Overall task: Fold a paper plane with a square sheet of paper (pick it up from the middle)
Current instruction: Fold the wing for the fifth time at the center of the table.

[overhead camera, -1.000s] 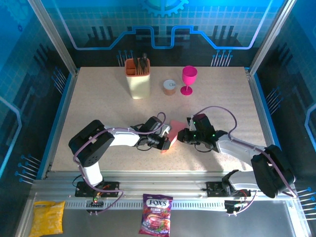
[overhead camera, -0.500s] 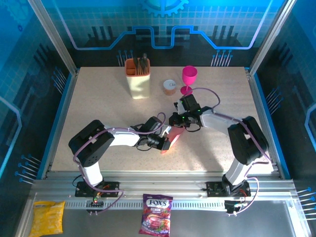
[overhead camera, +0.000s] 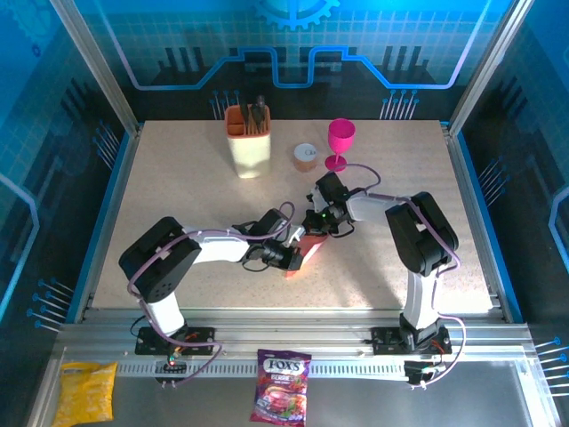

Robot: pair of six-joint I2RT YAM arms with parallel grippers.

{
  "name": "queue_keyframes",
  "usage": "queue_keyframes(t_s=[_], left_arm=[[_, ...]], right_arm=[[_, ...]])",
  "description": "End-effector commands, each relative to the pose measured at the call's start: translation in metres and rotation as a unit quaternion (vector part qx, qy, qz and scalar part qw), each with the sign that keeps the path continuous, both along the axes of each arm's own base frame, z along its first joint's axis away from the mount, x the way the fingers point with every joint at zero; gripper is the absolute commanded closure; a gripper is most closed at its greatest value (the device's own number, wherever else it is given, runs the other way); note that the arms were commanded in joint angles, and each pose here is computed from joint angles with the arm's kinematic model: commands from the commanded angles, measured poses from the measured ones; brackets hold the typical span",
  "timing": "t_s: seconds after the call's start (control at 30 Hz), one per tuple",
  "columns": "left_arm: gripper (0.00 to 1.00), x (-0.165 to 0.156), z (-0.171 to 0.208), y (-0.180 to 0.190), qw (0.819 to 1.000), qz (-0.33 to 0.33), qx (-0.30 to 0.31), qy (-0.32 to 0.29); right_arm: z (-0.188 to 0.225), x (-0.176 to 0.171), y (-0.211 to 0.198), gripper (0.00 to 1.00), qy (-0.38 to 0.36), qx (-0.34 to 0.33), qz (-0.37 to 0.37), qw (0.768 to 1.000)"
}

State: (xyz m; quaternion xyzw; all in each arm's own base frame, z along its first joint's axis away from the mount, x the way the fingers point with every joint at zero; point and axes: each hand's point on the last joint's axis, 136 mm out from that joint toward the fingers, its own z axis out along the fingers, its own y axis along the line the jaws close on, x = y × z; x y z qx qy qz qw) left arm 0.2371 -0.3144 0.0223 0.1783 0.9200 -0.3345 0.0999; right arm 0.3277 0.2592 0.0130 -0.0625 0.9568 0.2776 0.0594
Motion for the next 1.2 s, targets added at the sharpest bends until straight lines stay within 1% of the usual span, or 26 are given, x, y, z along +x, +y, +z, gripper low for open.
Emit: queue_keyframes(t_s=[0.0, 0.3, 0.57, 1.0, 1.17], left_arm=[[1.00, 0.013, 0.032, -0.011, 0.999, -0.014, -0.023, -0.044], [1.00, 0.019, 0.030, -0.006, 0.999, -0.009, -0.009, -0.052], [1.00, 0.018, 0.015, 0.002, 0.999, 0.002, 0.005, -0.048], [1.00, 0.010, -0.016, 0.009, 0.999, 0.017, 0.015, -0.022], [1.00, 0.010, -0.018, 0.014, 0.999, 0.026, 0.019, -0.029]], right_arm=[[-0.032, -0.017, -0.012, 1.00, 0.039, -0.046, 0.012, 0.998], [-0.046, -0.022, -0.018, 1.00, 0.051, -0.063, 0.012, 0.997], [-0.051, -0.024, -0.020, 1.00, 0.054, -0.067, 0.014, 0.996], [-0.052, -0.023, -0.019, 1.00, 0.056, -0.067, 0.013, 0.996], [-0.054, -0.022, -0.020, 1.00, 0.056, -0.069, 0.015, 0.996]])
